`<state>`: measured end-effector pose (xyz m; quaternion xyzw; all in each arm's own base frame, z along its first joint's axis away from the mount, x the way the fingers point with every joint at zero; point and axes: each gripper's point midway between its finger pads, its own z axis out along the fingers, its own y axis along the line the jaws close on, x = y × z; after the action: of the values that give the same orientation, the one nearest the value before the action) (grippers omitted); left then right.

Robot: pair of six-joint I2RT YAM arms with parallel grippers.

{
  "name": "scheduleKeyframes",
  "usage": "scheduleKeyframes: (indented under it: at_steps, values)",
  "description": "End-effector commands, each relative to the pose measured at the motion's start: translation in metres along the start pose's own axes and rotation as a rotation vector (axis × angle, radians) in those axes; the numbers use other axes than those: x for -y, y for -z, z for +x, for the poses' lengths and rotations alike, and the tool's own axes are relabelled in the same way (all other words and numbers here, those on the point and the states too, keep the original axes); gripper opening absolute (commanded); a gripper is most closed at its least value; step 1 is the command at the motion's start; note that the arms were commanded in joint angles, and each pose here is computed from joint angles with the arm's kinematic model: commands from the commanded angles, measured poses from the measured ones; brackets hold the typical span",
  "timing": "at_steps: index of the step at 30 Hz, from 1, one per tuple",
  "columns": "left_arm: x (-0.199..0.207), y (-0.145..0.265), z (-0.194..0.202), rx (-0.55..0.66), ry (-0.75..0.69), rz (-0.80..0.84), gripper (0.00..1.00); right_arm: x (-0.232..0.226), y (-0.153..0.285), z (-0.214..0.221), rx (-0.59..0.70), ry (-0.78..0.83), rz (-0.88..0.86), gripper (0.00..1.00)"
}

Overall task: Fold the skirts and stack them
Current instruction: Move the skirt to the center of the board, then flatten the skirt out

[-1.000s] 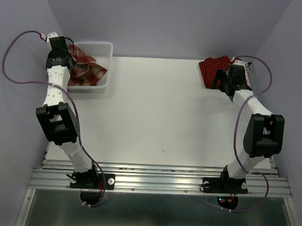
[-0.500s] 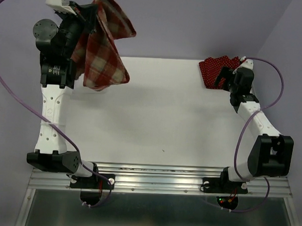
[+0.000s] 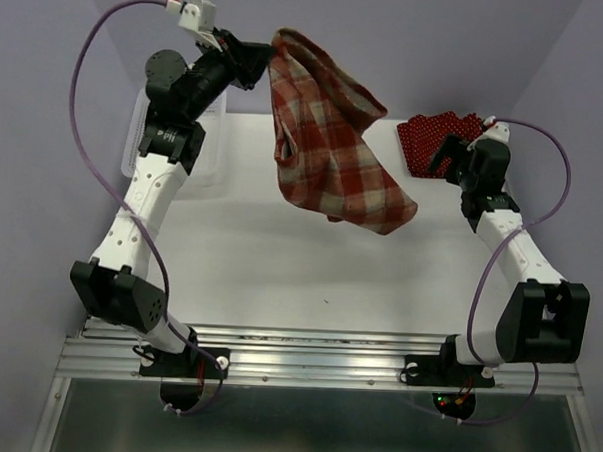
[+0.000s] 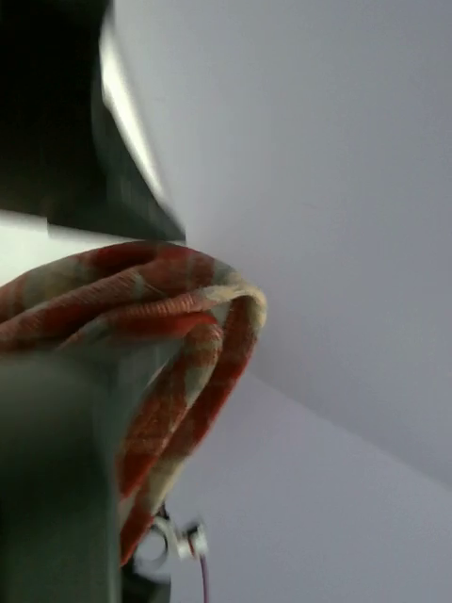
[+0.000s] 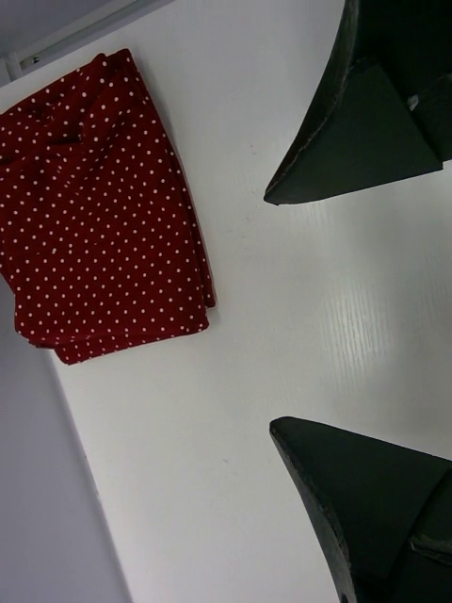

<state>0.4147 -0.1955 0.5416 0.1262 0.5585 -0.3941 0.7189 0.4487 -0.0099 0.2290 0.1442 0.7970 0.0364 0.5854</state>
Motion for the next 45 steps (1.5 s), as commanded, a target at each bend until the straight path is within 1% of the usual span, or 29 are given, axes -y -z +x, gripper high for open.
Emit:
scheduleKeyframes:
  at_steps: [1, 2, 3, 4, 6, 8, 9, 10, 12, 14, 15, 16, 17, 18, 20, 21, 22, 23, 25, 26, 27, 29, 32, 33, 37, 41, 43, 44, 45]
  values:
    - [-0.107, 0.01, 0.135, -0.281, 0.133, -0.358, 0.73, 0.008, 0.014, -0.008, 0.005, 0.033, 0.045, 1.0]
    - [-0.13, 0.017, 0.175, -0.367, 0.166, -0.431, 0.98, 0.01, 0.012, -0.004, -0.018, 0.039, 0.051, 1.0]
    - [-0.146, 0.034, 0.206, -0.458, 0.196, -0.522, 0.99, 0.01, 0.012, -0.001, -0.035, 0.038, 0.056, 1.0]
    - [-0.155, 0.042, 0.231, -0.513, 0.218, -0.558, 0.99, 0.011, 0.012, 0.006, -0.07, 0.039, 0.061, 1.0]
    - [-0.159, 0.063, 0.262, -0.591, 0.254, -0.597, 0.99, 0.005, 0.01, 0.017, -0.117, 0.042, 0.038, 1.0]
    - [-0.155, 0.073, 0.262, -0.582, 0.261, -0.608, 0.99, 0.0, 0.011, 0.025, -0.142, 0.049, 0.029, 1.0]
    - [-0.158, 0.088, 0.275, -0.592, 0.276, -0.654, 0.99, 0.001, 0.012, 0.027, -0.153, 0.042, 0.035, 1.0]
    - [-0.154, 0.093, 0.265, -0.567, 0.273, -0.663, 0.99, -0.01, 0.015, 0.036, -0.18, 0.047, 0.018, 1.0]
    - [-0.154, 0.114, 0.275, -0.587, 0.276, -0.72, 0.99, -0.02, 0.021, 0.054, -0.23, 0.028, 0.014, 1.0]
    - [-0.149, 0.128, 0.267, -0.566, 0.266, -0.764, 0.99, -0.024, 0.027, 0.069, -0.27, 0.008, 0.022, 1.0]
    - [-0.147, 0.146, 0.281, -0.608, 0.273, -0.801, 0.99, -0.019, 0.033, 0.083, -0.31, -0.024, 0.044, 1.0]
    - [-0.144, 0.156, 0.284, -0.617, 0.274, -0.826, 0.99, -0.021, 0.039, 0.092, -0.33, -0.042, 0.049, 1.0]
    - [-0.136, 0.164, 0.278, -0.595, 0.268, -0.856, 0.99, -0.019, 0.044, 0.099, -0.35, -0.067, 0.057, 1.0]
    - [-0.131, 0.187, 0.297, -0.645, 0.282, -0.89, 0.99, -0.017, 0.053, 0.117, -0.389, -0.063, 0.058, 1.0]
    - [-0.113, 0.203, 0.296, -0.627, 0.311, -0.901, 0.99, -0.012, 0.073, 0.122, -0.408, -0.067, 0.061, 1.0]
    - [-0.109, 0.229, 0.315, -0.677, 0.328, -0.937, 0.99, -0.01, 0.081, 0.125, -0.414, -0.068, 0.055, 1.0]
    - [-0.102, 0.238, 0.307, -0.65, 0.337, -0.944, 0.99, -0.012, 0.097, 0.131, -0.433, -0.072, 0.015, 1.0]
    - [-0.1, 0.265, 0.325, -0.691, 0.359, -1.001, 0.99, -0.015, 0.106, 0.134, -0.445, -0.076, -0.017, 1.0]
    - [-0.098, 0.287, 0.334, -0.703, 0.366, -1.042, 0.99, -0.026, 0.123, 0.145, -0.48, -0.089, -0.097, 1.0]
    - [-0.096, 0.294, 0.336, -0.702, 0.368, -1.041, 0.99, -0.034, 0.137, 0.158, -0.513, -0.105, -0.174, 1.0]
    - [-0.096, 0.307, 0.347, -0.722, 0.375, -1.063, 0.99, -0.038, 0.143, 0.165, -0.528, -0.119, -0.203, 1.0]
    - [-0.098, 0.309, 0.355, -0.734, 0.38, -1.07, 0.99, -0.048, 0.152, 0.176, -0.55, -0.134, -0.281, 1.0]
    - [-0.107, 0.298, 0.365, -0.732, 0.392, -1.078, 0.99, -0.054, 0.157, 0.201, -0.592, -0.114, -0.345, 1.0]
    - [-0.11, 0.29, 0.363, -0.723, 0.393, -1.077, 0.99, -0.06, 0.156, 0.201, -0.585, -0.099, -0.37, 1.0]
    - [-0.12, 0.286, 0.383, -0.763, 0.384, -1.083, 0.99, -0.066, 0.146, 0.219, -0.617, -0.101, -0.377, 1.0]
    - [-0.123, 0.288, 0.399, -0.8, 0.389, -1.072, 0.98, -0.082, 0.131, 0.231, -0.612, -0.098, -0.404, 0.95]
    - [-0.124, 0.286, 0.405, -0.789, 0.395, -1.059, 0.98, -0.085, 0.118, 0.226, -0.557, -0.094, -0.409, 0.92]
    - [-0.125, 0.287, 0.411, -0.796, 0.402, -1.059, 0.91, -0.083, 0.107, 0.225, -0.523, -0.095, -0.379, 0.87]
    - [-0.124, 0.281, 0.413, -0.794, 0.413, -1.033, 0.84, -0.083, 0.102, 0.222, -0.503, -0.105, -0.367, 0.73]
